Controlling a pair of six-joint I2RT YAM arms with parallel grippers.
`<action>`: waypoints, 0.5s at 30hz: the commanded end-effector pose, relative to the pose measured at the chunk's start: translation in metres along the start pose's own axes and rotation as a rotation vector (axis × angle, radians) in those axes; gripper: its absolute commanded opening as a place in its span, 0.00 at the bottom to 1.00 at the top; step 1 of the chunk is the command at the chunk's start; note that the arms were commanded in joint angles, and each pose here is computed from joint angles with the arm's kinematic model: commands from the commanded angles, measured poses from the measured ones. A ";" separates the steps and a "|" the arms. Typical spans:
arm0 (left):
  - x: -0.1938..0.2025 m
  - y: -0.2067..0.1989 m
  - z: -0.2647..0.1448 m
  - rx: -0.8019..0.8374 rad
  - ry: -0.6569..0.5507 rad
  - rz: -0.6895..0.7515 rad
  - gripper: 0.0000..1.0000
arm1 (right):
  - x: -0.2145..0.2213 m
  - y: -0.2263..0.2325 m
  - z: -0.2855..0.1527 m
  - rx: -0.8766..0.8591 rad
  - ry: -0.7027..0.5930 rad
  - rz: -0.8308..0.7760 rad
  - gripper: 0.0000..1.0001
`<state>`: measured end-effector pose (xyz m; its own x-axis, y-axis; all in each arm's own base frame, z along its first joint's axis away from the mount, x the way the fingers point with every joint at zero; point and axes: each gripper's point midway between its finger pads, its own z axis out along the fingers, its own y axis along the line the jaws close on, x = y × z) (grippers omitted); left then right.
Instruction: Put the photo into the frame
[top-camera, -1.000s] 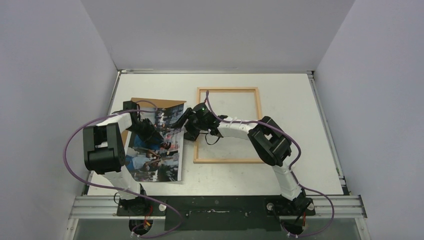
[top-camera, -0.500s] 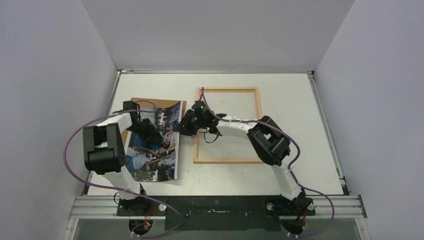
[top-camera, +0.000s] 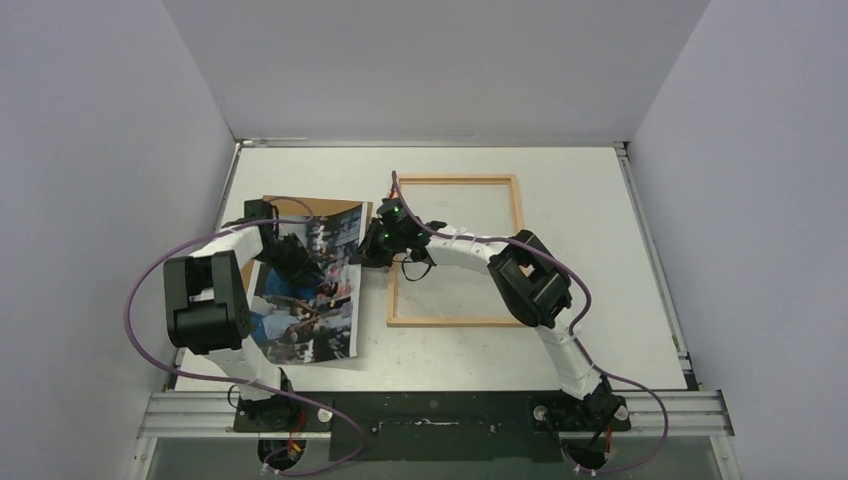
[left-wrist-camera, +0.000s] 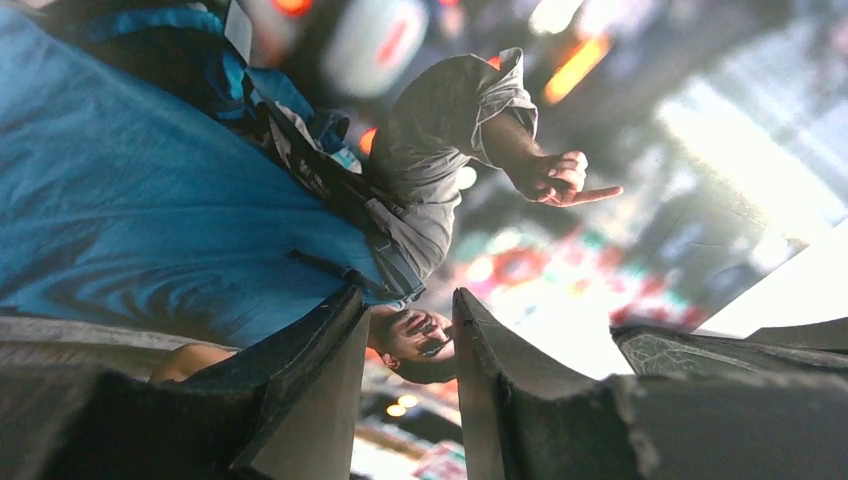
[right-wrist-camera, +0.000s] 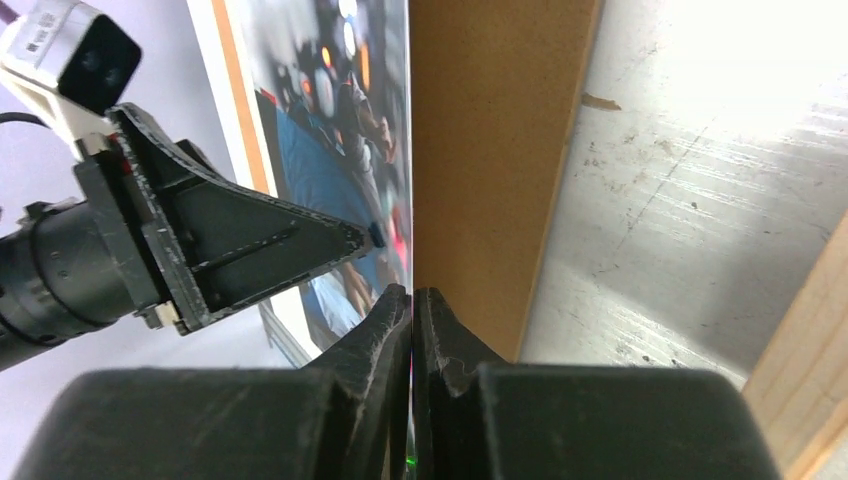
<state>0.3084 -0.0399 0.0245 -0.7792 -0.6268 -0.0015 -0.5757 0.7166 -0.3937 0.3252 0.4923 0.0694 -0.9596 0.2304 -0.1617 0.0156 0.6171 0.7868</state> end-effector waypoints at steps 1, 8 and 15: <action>-0.021 -0.017 -0.034 0.032 -0.129 0.077 0.37 | -0.022 0.031 -0.020 -0.006 -0.062 -0.111 0.00; -0.044 -0.048 -0.101 0.089 -0.333 0.202 0.49 | -0.063 0.049 -0.077 0.073 -0.151 -0.220 0.00; -0.049 -0.077 -0.136 0.190 -0.400 0.283 0.53 | -0.087 0.055 -0.143 0.098 -0.111 -0.305 0.00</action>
<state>0.3482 -0.0200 0.1479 -0.7330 -0.5523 -0.3970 -0.3607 0.8105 -0.4614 0.3672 0.4337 0.1306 -0.9249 0.1392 -0.3539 -0.1275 0.7632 0.6335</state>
